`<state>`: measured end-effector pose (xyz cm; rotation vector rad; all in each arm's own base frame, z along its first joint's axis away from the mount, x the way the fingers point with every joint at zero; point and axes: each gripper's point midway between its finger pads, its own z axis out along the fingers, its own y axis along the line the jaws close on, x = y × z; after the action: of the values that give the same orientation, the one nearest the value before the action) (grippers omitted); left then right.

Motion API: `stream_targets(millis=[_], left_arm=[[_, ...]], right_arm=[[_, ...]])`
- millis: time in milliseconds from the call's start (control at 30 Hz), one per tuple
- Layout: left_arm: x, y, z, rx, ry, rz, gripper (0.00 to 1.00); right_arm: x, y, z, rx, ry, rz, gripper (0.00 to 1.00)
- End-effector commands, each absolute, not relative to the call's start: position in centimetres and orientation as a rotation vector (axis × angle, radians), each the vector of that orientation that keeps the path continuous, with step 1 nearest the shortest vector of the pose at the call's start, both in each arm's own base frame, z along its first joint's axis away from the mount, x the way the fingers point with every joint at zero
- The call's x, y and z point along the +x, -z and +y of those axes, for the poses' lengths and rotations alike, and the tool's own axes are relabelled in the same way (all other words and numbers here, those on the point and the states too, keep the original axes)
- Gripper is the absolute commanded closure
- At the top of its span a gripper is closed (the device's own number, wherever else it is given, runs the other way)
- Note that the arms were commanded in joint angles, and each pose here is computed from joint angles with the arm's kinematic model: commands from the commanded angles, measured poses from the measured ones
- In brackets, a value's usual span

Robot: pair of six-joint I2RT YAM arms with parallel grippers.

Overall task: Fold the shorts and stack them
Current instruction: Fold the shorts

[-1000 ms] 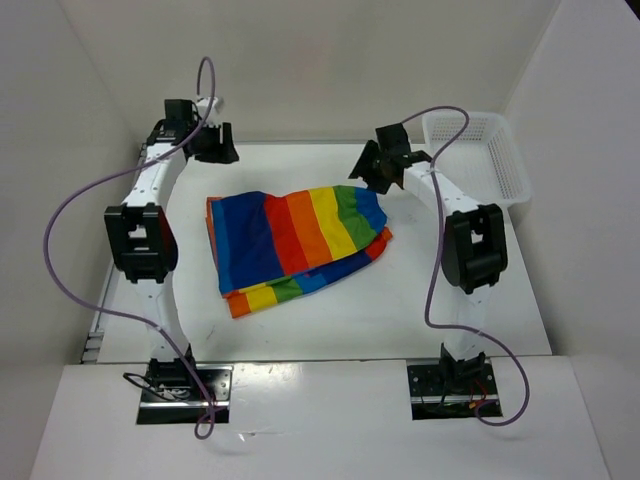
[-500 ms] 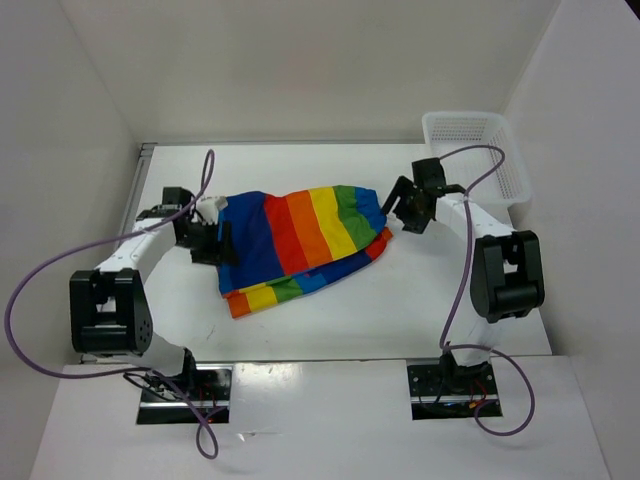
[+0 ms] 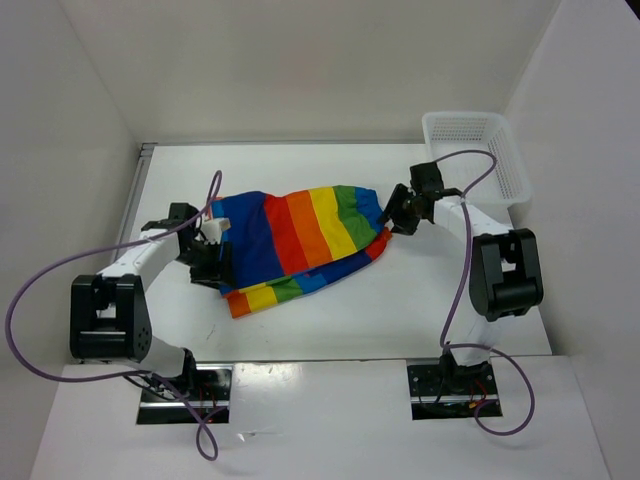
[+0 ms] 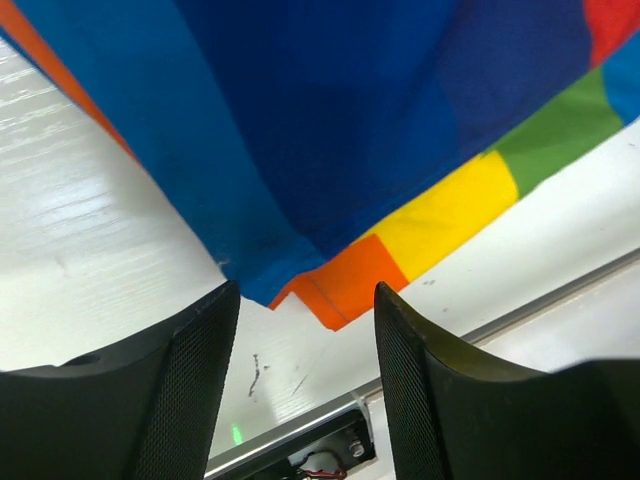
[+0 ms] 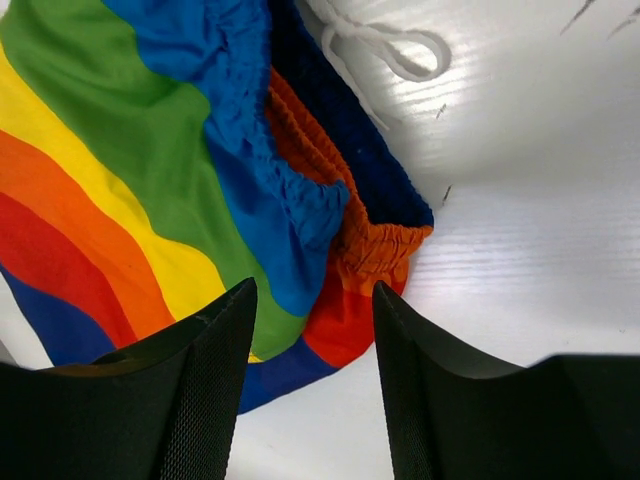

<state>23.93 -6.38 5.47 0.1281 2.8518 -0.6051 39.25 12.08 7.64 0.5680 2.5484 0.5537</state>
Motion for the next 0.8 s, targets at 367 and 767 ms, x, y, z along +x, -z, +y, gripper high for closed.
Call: stream_targets(millis=[367,767], left_arm=[[23.6,-3.0,-6.4,0.12,0.62,2.91,0.69],[26.5,-8.6,-7.9,0.17,0.723,2.759,1.0]], right_arm=[[43.2,-8.2,12.7,0.512,-0.567,2.499,0.37],[44.8,-6.0,13.1,0.507,-0.562,2.539,0.76]])
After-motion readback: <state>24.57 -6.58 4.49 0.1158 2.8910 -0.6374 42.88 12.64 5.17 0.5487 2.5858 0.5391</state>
